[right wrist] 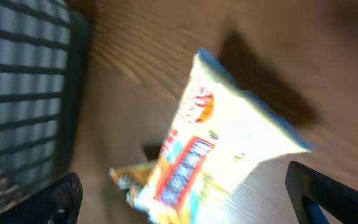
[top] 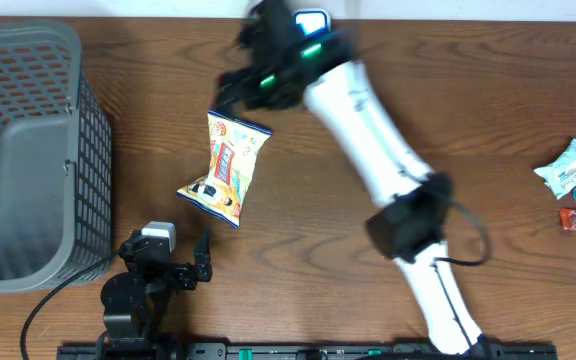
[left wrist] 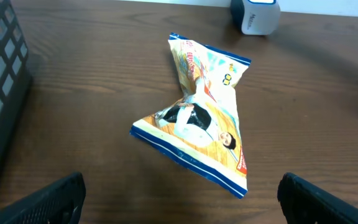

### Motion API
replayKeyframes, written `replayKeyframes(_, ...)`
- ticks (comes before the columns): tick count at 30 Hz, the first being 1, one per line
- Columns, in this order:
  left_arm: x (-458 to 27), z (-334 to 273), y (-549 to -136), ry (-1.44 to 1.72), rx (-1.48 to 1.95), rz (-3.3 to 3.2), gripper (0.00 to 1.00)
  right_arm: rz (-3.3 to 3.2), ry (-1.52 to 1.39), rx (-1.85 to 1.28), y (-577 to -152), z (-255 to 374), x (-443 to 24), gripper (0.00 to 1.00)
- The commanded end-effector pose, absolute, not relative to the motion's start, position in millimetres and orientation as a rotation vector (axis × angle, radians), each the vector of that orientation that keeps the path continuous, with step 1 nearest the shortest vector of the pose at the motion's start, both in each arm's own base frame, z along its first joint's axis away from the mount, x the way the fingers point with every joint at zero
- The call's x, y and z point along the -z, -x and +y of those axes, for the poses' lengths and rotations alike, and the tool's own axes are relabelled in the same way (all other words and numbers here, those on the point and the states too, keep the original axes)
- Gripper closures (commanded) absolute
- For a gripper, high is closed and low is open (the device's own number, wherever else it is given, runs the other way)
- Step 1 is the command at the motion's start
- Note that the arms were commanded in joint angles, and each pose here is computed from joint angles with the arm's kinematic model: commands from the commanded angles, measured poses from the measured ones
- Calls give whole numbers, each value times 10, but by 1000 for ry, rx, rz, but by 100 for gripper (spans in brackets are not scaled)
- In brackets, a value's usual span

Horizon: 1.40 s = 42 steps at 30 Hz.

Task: Scan the item barcode
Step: 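Move the right gripper left and grasp the printed snack bag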

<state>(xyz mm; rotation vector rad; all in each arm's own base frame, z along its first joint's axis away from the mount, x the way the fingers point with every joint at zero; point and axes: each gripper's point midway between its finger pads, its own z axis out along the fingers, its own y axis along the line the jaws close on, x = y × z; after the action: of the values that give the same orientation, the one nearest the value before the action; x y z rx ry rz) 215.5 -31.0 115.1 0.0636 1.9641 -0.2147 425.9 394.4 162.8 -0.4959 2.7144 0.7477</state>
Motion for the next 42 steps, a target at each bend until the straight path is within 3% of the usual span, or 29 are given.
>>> replayKeyframes(1,-1054,-316,-2137,-58,225,1992,2,2720,419,-445,-4210,4162,-1160,1)
replayKeyframes(6,-1054,-316,-2137,-58,225,1992,1,2701,436,-111,-4066,4198,-691,1)
replayKeyframes(7,-1054,-316,-2137,-58,225,1992,1,2709,429,-51,-4036,4167,-585,10)
replayKeyframes(9,-1054,-316,-2137,-58,226,1992,2,2730,382,87,-3974,4022,-431,44)
replayKeyframes(10,-1054,-316,-2137,-58,225,1992,2,2744,339,193,-3929,3866,-387,75)
replayKeyframes(11,-1055,-316,-2137,-58,225,1992,1,2746,302,278,-3905,3727,-393,92)
replayKeyframes(12,-1054,-316,-2137,-58,225,1992,2,2736,259,401,-3885,3526,-430,99)
replayKeyframes(17,-1054,-316,-2137,-58,225,1992,1,2615,157,851,-3877,2771,-729,99)
replayKeyframes(18,-1054,-316,-2137,-58,225,1992,1,2638,277,881,-3875,2754,-711,99)
replayKeyframes(27,-1054,-316,-2137,-58,225,1992,1,2705,348,821,-3954,2624,-891,99)
replayKeyframes(31,-1054,-316,-2137,-58,225,1992,2,2927,585,375,-3772,2813,-1117,99)
replayKeyframes(35,-1054,-316,-2137,-58,225,1992,2,2819,1322,-667,-3229,3343,-1607,99)
replayKeyframes(38,-1054,-316,-2137,-58,225,1992,1,2711,1275,-1034,-3225,3382,-1951,99)
replayKeyframes(42,-1054,-316,-2137,-58,225,1992,1,2656,1165,-1297,-3287,3372,-2150,99)
